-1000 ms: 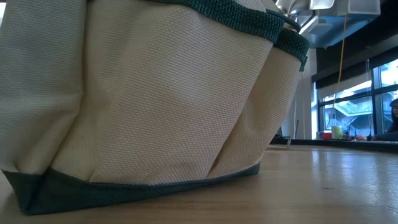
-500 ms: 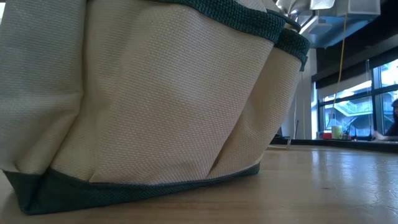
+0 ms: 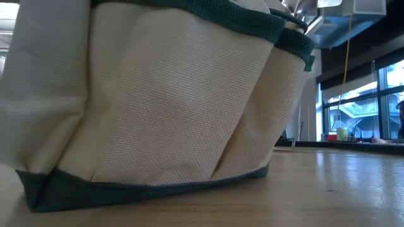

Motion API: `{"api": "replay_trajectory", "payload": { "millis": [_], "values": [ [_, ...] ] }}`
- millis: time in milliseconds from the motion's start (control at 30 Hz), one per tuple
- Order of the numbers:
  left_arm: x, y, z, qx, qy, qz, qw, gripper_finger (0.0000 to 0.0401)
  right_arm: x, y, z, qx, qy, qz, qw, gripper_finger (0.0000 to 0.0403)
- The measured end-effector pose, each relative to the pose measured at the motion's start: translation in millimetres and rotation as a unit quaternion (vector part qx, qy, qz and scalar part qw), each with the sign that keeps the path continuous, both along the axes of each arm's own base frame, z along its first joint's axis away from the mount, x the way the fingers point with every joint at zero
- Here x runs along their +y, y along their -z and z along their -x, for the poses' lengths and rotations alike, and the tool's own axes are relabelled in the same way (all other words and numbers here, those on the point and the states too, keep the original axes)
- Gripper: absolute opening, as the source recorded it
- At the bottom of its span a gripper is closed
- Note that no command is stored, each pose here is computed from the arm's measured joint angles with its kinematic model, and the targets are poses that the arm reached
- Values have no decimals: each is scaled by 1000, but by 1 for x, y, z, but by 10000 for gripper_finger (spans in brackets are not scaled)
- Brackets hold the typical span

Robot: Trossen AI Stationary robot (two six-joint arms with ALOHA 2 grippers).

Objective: Pick & Place Garden tools in Gardening bag
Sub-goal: Put the brown trowel into the gardening bag

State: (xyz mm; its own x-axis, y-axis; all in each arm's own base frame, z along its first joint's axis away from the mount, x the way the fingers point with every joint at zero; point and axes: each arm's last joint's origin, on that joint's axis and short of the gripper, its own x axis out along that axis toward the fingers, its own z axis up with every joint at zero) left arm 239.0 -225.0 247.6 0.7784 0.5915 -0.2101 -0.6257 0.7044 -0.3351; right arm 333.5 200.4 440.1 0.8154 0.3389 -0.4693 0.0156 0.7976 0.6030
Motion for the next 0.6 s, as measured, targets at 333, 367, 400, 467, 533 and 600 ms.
{"api": "replay_trajectory", "payload": {
  "millis": [333, 367, 400, 467, 533, 600],
  "values": [
    [-2, 2, 0, 9, 4, -9, 1000, 2, 0, 0, 0, 1, 0, 0, 1000, 283],
    [-2, 3, 0, 11, 5, -11, 1000, 2, 0, 0, 0, 1, 0, 1, 1000, 283],
    [-1, 3, -1, 13, 5, -13, 1000, 2, 0, 1, 0, 1, 0, 1, 1000, 283],
    [0, 3, -2, 14, 2, -14, 1000, 2, 1, 2, -2, 2, 0, 1, 1000, 283],
    [1, 3, -4, 19, 0, -21, 1000, 2, 2, 4, -3, 6, 0, 3, 1000, 283],
    [2, 3, -5, 24, 0, -25, 999, 2, 3, 7, -6, 9, 3, 2, 1000, 283]
  ]
}}
